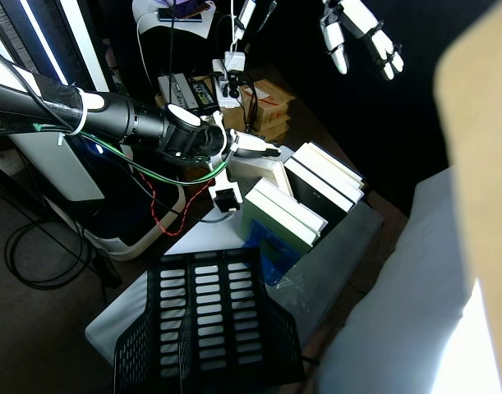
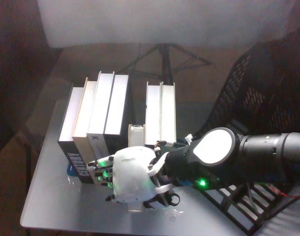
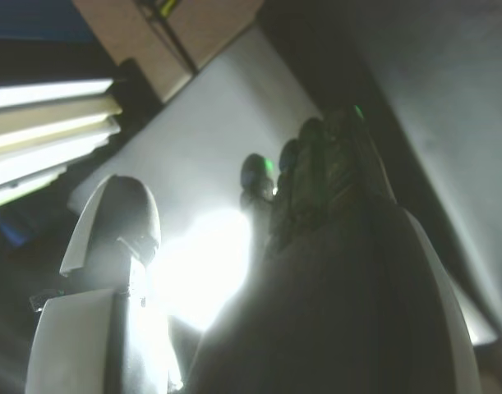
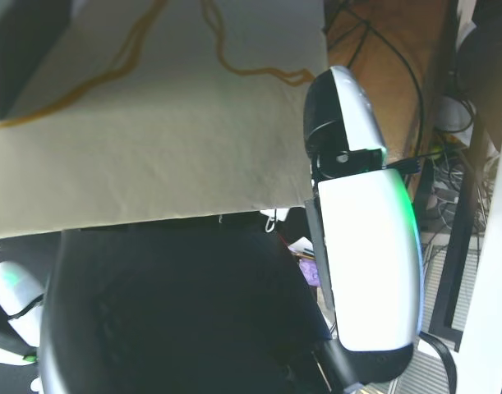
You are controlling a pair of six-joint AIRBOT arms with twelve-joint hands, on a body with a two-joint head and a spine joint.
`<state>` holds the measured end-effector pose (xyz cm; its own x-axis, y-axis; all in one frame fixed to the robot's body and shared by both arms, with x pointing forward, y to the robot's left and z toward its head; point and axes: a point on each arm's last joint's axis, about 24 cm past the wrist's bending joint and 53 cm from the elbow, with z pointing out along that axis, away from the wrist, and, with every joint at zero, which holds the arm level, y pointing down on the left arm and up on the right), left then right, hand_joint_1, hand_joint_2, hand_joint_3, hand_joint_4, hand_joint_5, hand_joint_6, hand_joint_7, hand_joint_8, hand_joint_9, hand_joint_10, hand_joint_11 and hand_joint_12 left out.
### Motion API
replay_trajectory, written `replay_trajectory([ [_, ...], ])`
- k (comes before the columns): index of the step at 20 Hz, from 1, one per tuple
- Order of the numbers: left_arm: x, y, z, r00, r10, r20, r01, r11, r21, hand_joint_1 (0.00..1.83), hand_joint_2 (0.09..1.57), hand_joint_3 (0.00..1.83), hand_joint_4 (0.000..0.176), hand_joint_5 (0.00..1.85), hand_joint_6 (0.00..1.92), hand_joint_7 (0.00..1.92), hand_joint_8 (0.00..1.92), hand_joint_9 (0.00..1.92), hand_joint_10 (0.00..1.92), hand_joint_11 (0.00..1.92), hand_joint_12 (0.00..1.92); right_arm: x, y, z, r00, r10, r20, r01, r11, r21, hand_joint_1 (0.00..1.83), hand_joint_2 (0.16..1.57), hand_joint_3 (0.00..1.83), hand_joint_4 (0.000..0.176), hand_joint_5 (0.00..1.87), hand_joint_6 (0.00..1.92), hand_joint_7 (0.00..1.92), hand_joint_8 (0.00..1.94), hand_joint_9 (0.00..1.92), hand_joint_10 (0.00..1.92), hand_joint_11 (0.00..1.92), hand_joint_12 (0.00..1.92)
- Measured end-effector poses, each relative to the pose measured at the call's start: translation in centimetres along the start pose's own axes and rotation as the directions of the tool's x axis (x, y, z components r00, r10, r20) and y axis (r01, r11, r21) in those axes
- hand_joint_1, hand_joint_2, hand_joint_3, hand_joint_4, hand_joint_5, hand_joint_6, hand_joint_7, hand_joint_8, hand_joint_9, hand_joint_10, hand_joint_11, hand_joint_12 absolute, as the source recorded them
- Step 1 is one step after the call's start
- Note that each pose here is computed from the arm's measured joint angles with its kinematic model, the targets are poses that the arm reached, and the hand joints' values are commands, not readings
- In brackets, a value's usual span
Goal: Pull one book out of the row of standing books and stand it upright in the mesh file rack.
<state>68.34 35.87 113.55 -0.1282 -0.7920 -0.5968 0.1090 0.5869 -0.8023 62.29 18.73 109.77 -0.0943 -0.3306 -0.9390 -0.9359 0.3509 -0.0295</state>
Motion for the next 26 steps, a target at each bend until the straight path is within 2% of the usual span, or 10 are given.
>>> replay_trajectory([
  [3, 0.2, -0.7, 0.9, 0.9999, 0.006, -0.011, -0.006, 0.9999, 0.014, 0.75, 1.36, 0.00, 0.050, 0.16, 0.01, 0.00, 0.00, 0.00, 0.00, 0.00, 0.00, 0.1, -0.8, -0.6, 1.000, 0.027, 0.001, -0.027, 1.000, 0.011, 0.92, 1.15, 0.00, 0.072, 0.69, 0.24, 0.60, 0.01, 0.31, 0.04, 0.00, 0.00],
  [4, 0.2, -0.9, 1.2, 0.9998, 0.009, -0.017, -0.009, 0.9998, 0.016, 0.73, 1.36, 0.01, 0.063, 0.15, 0.00, 0.00, 0.00, 0.00, 0.00, 0.00, 0.00, 0.1, -1.2, -0.8, 0.999, 0.051, 0.005, -0.051, 0.999, 0.016, 0.92, 1.15, 0.00, 0.072, 0.69, 0.24, 0.60, 0.01, 0.31, 0.04, 0.00, 0.00],
  [10, 1.2, -2.9, 3.1, 0.9992, 0.006, -0.039, -0.004, 0.9976, 0.069, 0.59, 1.40, 0.02, 0.082, 0.06, 0.00, 0.00, 0.00, 0.00, 0.00, 0.00, 0.00, -0.3, -3.1, -2.3, 0.991, 0.128, 0.040, -0.129, 0.991, 0.038, 0.92, 1.15, 0.00, 0.072, 0.69, 0.24, 0.60, 0.01, 0.31, 0.04, 0.00, 0.00],
  [11, 1.3, -3.2, 3.3, 0.9989, 0.013, -0.045, -0.010, 0.9971, 0.076, 0.61, 1.39, 0.01, 0.077, 0.08, 0.01, 0.00, 0.00, 0.00, 0.00, 0.00, 0.00, -0.3, -3.3, -2.5, 0.990, 0.131, 0.042, -0.133, 0.990, 0.042, 0.92, 1.15, 0.00, 0.072, 0.69, 0.24, 0.60, 0.01, 0.31, 0.04, 0.00, 0.00],
  [14, 1.3, -4.3, 3.9, 0.9984, 0.026, -0.049, -0.021, 0.9943, 0.104, 0.54, 1.42, 0.02, 0.095, 0.04, 0.01, 0.00, 0.00, 0.00, 0.00, 0.00, 0.00, -0.3, -4.3, -3.1, 0.986, 0.158, 0.051, -0.161, 0.985, 0.056, 0.92, 1.15, 0.00, 0.072, 0.69, 0.24, 0.60, 0.01, 0.31, 0.04, 0.00, 0.00],
  [17, 1.4, -4.4, 3.9, 0.9981, 0.031, -0.054, -0.025, 0.9936, 0.110, 0.56, 1.42, 0.02, 0.084, 0.05, 0.01, 0.00, 0.00, 0.00, 0.00, 0.00, 0.00, -0.4, -4.4, -3.5, 0.985, 0.164, 0.060, -0.167, 0.985, 0.049, 0.92, 1.15, 0.00, 0.072, 0.69, 0.25, 0.60, 0.01, 0.31, 0.04, 0.00, 0.00],
  [18, 1.3, -4.5, 3.9, 0.9982, 0.030, -0.052, -0.024, 0.9936, 0.110, 0.67, 1.38, 0.00, 0.051, 0.09, 0.03, 0.00, 0.00, 0.00, 0.00, 0.00, 0.00, -0.5, -4.5, -3.6, 0.983, 0.173, 0.066, -0.177, 0.983, 0.046, 1.28, 1.11, 0.03, 0.000, 0.85, 0.90, 0.97, 0.72, 0.73, 1.03, 0.34, 1.21],
  [19, 1.3, -4.5, 3.9, 0.9984, 0.027, -0.049, -0.022, 0.9935, 0.112, 0.73, 1.36, 0.00, 0.036, 0.12, 0.04, 0.00, 0.00, 0.00, 0.00, 0.00, 0.00, -0.5, -4.5, -3.7, 0.980, 0.185, 0.069, -0.188, 0.981, 0.044, 1.35, 1.12, 0.01, 0.000, 0.89, 1.01, 1.04, 0.94, 0.80, 1.24, 0.42, 1.61],
  [23, 0.8, -5.1, 3.8, 0.9990, 0.028, -0.034, -0.023, 0.9900, 0.139, 0.71, 1.36, 0.00, 0.045, 0.10, 0.04, 0.00, 0.00, 0.00, 0.00, 0.00, 0.00, -1.8, -4.2, -4.0, 0.970, 0.210, 0.127, -0.212, 0.977, 0.008, 1.38, 1.11, 0.00, 0.000, 0.91, 1.04, 1.04, 0.93, 0.88, 1.25, 0.48, 1.67],
  [26, 0.1, -5.9, 4.3, 0.9998, 0.017, -0.012, -0.014, 0.9870, 0.160, 0.75, 1.37, 0.00, 0.030, 0.12, 0.05, 0.00, 0.00, 0.00, 0.00, 0.00, 0.00, -2.0, -4.6, -4.4, 0.965, 0.223, 0.141, -0.227, 0.974, 0.009, 1.38, 1.10, 0.00, 0.000, 0.92, 1.00, 1.08, 0.91, 0.87, 1.21, 0.52, 1.63],
])
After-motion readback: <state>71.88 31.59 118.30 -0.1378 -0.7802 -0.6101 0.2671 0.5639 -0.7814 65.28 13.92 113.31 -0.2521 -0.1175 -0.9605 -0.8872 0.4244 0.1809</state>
